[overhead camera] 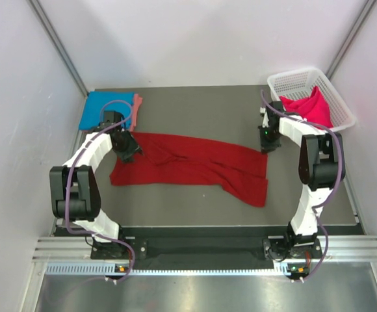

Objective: Fold and stack the t-shirts
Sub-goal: Fold the tshirt

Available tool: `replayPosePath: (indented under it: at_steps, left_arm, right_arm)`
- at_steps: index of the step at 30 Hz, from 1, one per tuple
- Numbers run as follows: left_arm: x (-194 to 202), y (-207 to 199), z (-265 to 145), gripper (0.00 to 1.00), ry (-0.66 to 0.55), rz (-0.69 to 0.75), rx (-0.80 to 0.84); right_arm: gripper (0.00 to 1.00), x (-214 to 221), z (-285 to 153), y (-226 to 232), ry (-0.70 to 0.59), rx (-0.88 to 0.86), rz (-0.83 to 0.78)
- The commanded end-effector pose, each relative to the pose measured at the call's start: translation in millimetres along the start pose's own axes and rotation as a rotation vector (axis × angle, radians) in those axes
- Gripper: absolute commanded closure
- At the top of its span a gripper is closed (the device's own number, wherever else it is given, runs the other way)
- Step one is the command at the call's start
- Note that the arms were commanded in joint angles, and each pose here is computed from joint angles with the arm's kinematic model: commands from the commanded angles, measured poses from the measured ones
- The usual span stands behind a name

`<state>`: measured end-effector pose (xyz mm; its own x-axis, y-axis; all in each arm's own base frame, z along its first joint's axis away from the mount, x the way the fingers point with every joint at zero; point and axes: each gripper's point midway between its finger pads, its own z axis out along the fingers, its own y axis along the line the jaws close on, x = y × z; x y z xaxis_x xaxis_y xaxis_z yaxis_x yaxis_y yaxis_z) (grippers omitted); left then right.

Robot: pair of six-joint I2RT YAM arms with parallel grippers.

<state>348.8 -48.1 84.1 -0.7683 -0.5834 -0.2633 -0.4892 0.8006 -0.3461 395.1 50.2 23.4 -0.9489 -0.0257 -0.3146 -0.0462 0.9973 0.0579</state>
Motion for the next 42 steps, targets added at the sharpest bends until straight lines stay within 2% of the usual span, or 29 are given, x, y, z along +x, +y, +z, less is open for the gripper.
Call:
replayPosePath:
  at_steps: [1,2,9,15,18,22,24,25,26,30,31,33,35,37,38,39,41,42]
  left_arm:
    - [-6.5,-4.7,-15.6,0.51,-0.059,0.003,0.033]
    - [-5.9,-5.2,-18.7,0.51,-0.065,0.003,0.037]
    - [0.2,6.0,-34.3,0.51,-0.117,-0.02,0.016]
    - [5.3,20.5,-56.7,0.51,-0.172,-0.065,-0.031]
    - [9.8,31.8,-64.2,0.5,-0.201,-0.094,-0.069]
    - [25.0,45.1,-64.4,0.47,-0.188,-0.161,-0.105]
    - [30.7,46.5,-64.4,0.44,-0.188,-0.19,-0.094]
    - [36.7,49.4,-59.5,0.43,-0.178,-0.217,-0.093]
    - [37.3,47.4,-59.8,0.42,-0.188,-0.228,-0.07]
    - [39.7,41.5,-48.4,0.4,-0.206,-0.296,0.0]
    - [38.7,40.0,-43.5,0.39,-0.217,-0.328,0.016]
    - [35.4,37.5,-39.6,0.39,-0.236,-0.354,0.04]
    - [30.7,36.7,-33.4,0.39,-0.26,-0.382,0.054]
    - [26.7,38.9,-30.0,0.4,-0.282,-0.401,0.051]
    - [21.4,38.1,-27.9,0.4,-0.306,-0.407,0.057]
    - [19.9,38.4,-26.7,0.41,-0.315,-0.413,0.058]
    - [17.0,40.5,-20.3,0.41,-0.332,-0.435,0.059]
    - [15.9,41.6,-18.3,0.41,-0.339,-0.445,0.057]
  right_arm:
    - [0.97,12.9,-17.9,-2.4,0.002,0.003,0.04]
    - [1.0,15.1,-19.6,-3.1,0.002,0.007,0.052]
    - [1.0,39.1,-46.6,-47.9,-0.006,0.196,0.169]
    - [1.0,81.0,-72.5,-88.5,0.027,0.332,0.311]
    - [1.0,106.8,-79.1,-99.7,0.042,0.35,0.397]
    - [1.0,139.3,-78.9,-92.9,0.052,0.315,0.456]
    - [0.97,137.7,-84.9,-88.4,0.002,0.287,0.449]
    - [0.92,130.9,-89.1,-88.7,-0.033,0.282,0.447]
    - [0.72,121.9,-95.6,-87.3,-0.07,0.266,0.432]
    - [0.4,60.9,-126.1,-72.5,-0.265,0.201,0.358]
    - [0.36,36.6,-138.3,-66.3,-0.336,0.179,0.326]
    - [0.3,1.3,-142.0,-36.4,-0.411,0.126,0.21]
    - [0.3,-36.7,-148.8,5.1,-0.471,0.04,0.082]
    - [0.3,-84.1,-170.1,48.3,-0.622,-0.076,-0.017]
    - [0.3,-95.4,-163.2,76.9,-0.636,-0.127,-0.085]
    - [0.3,-119.7,-182.3,104.2,-0.716,-0.221,-0.126]
    - [0.3,-134.6,-170.4,145.3,-0.719,-0.315,-0.19]
    - [0.3,-154.4,-189.3,166.5,-0.784,-0.379,-0.222]
